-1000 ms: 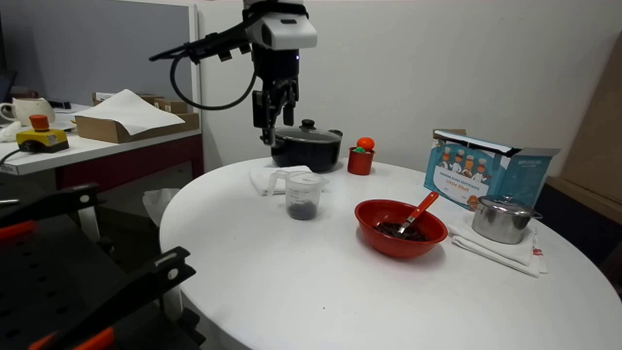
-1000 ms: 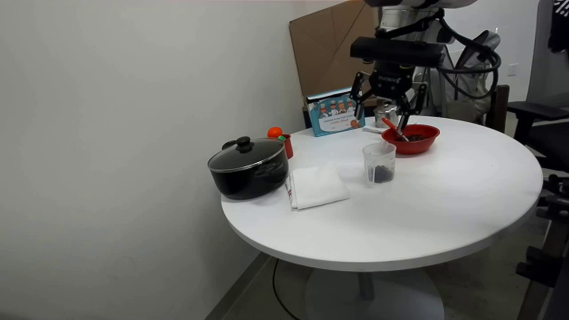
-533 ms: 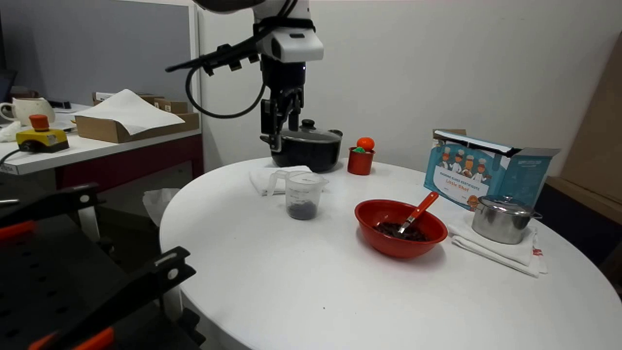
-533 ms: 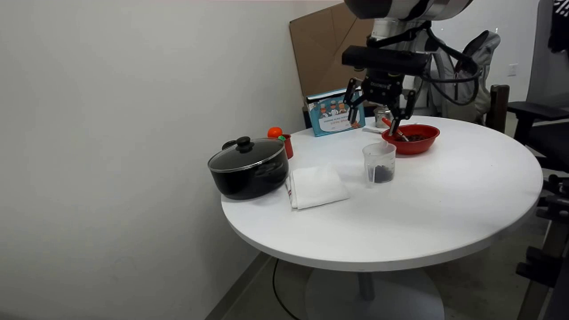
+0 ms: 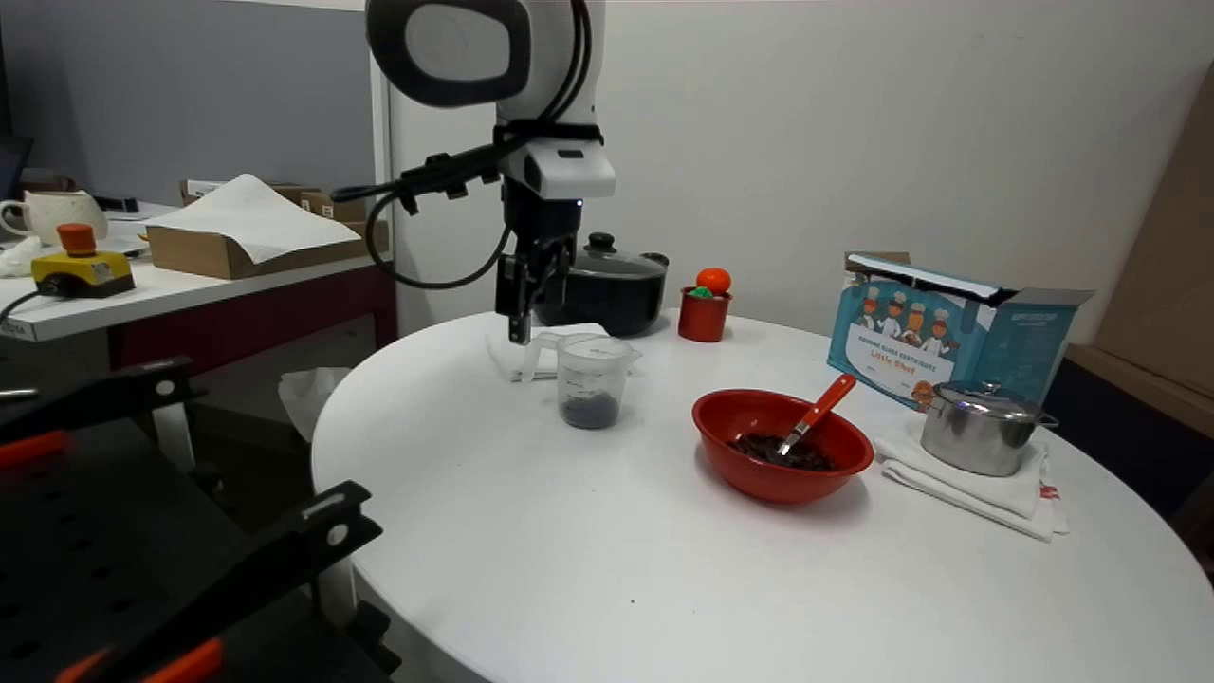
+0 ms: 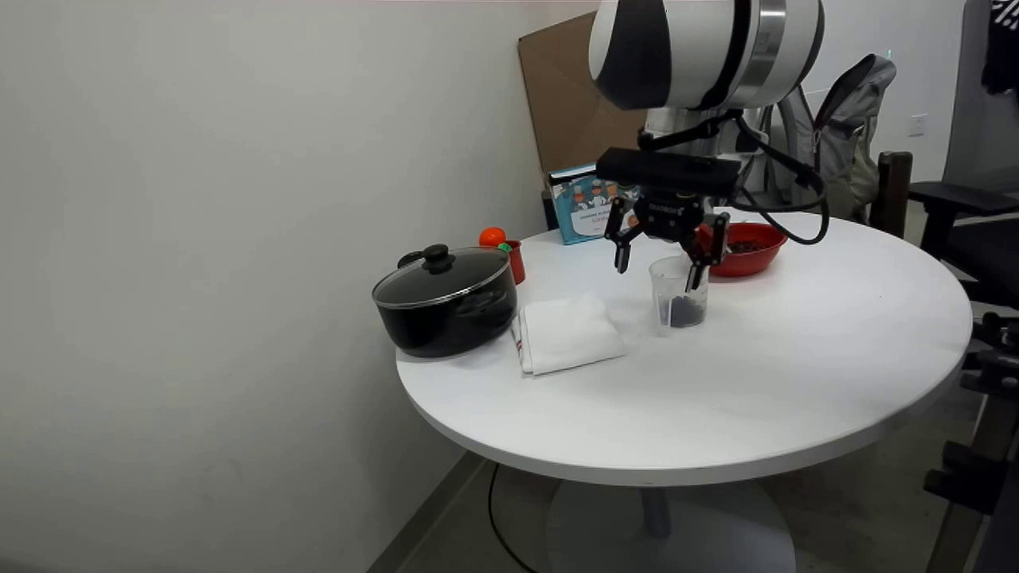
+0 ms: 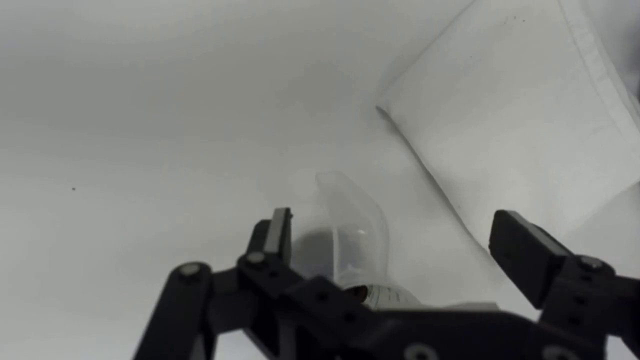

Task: Pick up the cup from the table, pour all its contents in the bowl and put the cup back on the table.

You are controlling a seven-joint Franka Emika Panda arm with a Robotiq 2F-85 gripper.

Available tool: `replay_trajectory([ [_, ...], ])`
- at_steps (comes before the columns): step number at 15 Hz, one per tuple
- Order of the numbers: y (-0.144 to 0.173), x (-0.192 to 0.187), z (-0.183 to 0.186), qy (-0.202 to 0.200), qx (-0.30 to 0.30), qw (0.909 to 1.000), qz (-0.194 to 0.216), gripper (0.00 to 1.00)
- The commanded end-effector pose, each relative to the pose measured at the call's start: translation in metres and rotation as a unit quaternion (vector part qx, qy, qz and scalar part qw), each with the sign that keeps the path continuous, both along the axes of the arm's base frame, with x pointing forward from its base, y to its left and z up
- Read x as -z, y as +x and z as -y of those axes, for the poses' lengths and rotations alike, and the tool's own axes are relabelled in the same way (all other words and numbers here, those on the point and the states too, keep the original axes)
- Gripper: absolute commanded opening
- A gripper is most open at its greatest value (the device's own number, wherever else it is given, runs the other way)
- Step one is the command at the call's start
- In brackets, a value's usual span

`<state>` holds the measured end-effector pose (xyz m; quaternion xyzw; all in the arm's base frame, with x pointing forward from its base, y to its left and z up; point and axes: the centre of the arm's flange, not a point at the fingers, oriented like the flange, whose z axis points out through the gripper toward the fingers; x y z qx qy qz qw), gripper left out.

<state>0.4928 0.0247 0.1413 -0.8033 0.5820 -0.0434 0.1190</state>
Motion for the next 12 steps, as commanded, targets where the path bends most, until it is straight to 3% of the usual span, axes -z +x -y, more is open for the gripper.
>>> replay_trajectory([
  [1, 0.007, 0.025, -0.001, 0.017, 0.003, 0.9998, -0.014, 1.00],
  [2, 0.007, 0.029, 0.000, 0.018, 0.003, 0.9997, -0.017, 1.00],
  [3, 0.006, 0.032, 0.000, 0.019, 0.004, 0.9996, -0.019, 0.90],
  [4, 0.006, 0.035, 0.001, 0.019, 0.004, 0.9996, -0.022, 0.72],
  [12, 0.007, 0.036, 0.007, 0.016, 0.006, 0.9997, -0.020, 0.12],
])
